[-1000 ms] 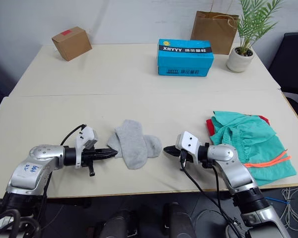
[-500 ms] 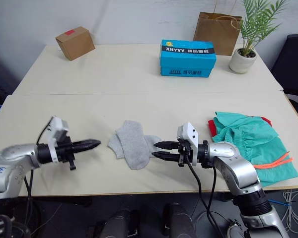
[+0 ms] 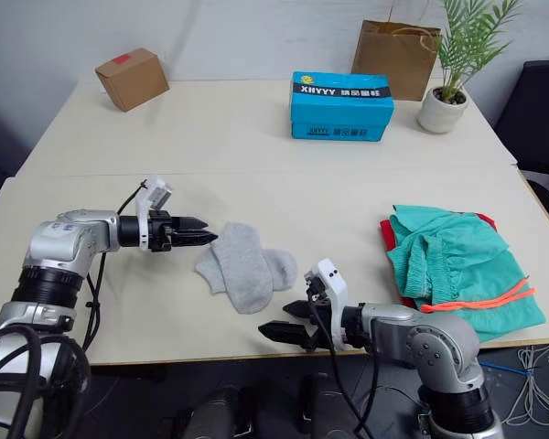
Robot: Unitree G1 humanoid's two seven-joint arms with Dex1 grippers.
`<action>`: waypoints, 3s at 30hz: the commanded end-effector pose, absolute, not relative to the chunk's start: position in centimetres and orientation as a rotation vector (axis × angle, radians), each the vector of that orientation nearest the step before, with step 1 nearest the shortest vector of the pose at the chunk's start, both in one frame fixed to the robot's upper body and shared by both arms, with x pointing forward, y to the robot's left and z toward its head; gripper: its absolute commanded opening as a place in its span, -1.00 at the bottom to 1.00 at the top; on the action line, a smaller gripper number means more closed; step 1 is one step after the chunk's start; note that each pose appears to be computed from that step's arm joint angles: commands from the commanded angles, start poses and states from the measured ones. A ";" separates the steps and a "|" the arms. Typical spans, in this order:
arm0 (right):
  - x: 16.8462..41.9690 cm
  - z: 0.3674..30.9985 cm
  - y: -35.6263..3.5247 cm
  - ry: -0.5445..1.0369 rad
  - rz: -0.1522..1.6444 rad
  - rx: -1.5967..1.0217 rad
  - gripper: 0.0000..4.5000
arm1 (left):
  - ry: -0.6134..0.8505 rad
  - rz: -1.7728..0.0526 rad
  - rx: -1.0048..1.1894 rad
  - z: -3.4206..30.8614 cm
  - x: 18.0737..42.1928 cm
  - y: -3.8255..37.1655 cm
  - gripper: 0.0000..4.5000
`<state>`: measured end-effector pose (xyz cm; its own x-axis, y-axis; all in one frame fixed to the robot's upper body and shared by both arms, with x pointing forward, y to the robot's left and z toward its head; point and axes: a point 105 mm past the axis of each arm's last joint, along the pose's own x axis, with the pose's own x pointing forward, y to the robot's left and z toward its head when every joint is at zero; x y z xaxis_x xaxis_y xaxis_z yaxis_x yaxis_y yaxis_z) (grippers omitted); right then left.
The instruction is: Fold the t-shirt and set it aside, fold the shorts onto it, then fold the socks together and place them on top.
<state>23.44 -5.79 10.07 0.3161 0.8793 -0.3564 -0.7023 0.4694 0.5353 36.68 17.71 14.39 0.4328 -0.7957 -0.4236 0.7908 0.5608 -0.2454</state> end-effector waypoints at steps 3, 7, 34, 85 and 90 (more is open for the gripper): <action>24.6 9.6 -5.7 0.688 0.930 0.304 1.00 | 0.566 -0.965 0.093 13.5 37.7 17.4 0.47; 24.8 9.6 -4.4 0.698 0.920 0.362 1.00 | 0.575 -0.944 0.063 13.2 38.6 16.5 0.47; 25.3 10.6 -1.6 0.699 1.021 0.535 -0.98 | 0.419 -1.026 -0.099 14.6 38.3 15.1 -1.00; 33.2 17.2 -8.6 0.923 1.209 0.213 -0.98 | 0.051 -0.409 -0.329 13.3 24.8 13.9 -1.00; 33.3 16.5 -8.5 0.952 1.198 0.203 -0.98 | 0.014 -0.406 -0.322 13.2 25.1 13.6 -1.00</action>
<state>33.07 -8.89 15.49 0.0428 0.8464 -0.5308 -0.6678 0.4194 0.6150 25.20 13.73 12.66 0.9192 -0.3936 0.0140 0.3768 0.8684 -0.3223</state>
